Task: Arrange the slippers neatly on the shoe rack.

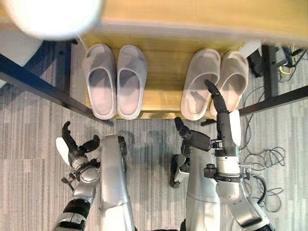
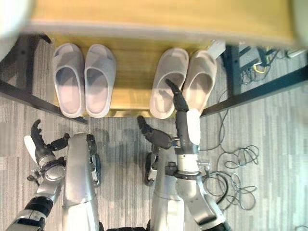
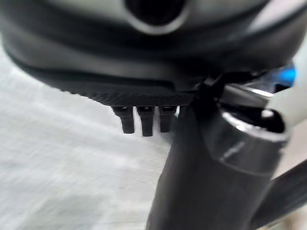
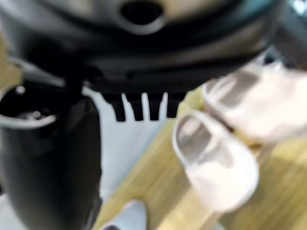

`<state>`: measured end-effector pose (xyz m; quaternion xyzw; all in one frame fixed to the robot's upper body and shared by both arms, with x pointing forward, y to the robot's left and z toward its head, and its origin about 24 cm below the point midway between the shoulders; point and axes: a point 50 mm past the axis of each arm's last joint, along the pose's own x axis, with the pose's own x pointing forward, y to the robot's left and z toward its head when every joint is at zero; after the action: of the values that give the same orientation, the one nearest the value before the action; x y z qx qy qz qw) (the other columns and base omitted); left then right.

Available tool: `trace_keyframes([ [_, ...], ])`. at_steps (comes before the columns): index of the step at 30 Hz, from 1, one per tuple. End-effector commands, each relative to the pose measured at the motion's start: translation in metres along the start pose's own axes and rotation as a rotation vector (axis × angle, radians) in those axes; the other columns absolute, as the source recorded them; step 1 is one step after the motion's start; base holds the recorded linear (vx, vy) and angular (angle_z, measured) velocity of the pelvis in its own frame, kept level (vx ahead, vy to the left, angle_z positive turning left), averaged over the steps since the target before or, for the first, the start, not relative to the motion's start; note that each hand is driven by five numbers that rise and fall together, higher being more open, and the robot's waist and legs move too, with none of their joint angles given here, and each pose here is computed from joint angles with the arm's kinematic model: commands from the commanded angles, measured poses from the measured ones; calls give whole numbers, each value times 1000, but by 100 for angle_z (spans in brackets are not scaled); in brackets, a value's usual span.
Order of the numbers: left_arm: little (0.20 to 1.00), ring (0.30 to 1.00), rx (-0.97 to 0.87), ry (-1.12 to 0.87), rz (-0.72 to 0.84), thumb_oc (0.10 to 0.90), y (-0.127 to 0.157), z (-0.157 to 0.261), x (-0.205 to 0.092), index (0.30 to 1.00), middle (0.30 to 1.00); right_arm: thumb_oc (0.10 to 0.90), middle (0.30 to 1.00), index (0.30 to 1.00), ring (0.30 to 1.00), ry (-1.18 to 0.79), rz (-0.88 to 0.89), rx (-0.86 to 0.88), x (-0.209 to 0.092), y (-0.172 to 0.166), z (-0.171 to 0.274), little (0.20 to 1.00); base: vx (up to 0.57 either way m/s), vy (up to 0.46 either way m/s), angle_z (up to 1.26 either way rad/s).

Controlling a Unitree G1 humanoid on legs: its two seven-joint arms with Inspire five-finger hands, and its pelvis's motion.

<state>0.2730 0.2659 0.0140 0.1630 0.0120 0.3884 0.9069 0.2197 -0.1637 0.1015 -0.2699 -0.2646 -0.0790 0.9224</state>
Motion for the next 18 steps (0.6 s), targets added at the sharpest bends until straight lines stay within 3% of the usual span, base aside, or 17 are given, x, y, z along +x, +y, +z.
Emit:
trace_keyframes([
  [1,900,900,152,83,12,800,17,-48,-28,900,900,800,900,900,900,3,-7,264,-16,4,15,900,48,80,8],
  [5,900,900,429,254,-186,800,17,-100,-64,900,900,800,900,900,900,306,81,565,-42,29,-17,900,71,56,-2],
  [9,900,900,471,372,-279,800,22,-122,-85,900,900,800,900,900,900,525,99,741,-63,47,-39,900,121,77,-2],
  [18,900,900,514,402,-420,800,32,-136,-105,900,900,800,900,900,900,689,104,715,-95,45,-62,900,140,55,-1],
])
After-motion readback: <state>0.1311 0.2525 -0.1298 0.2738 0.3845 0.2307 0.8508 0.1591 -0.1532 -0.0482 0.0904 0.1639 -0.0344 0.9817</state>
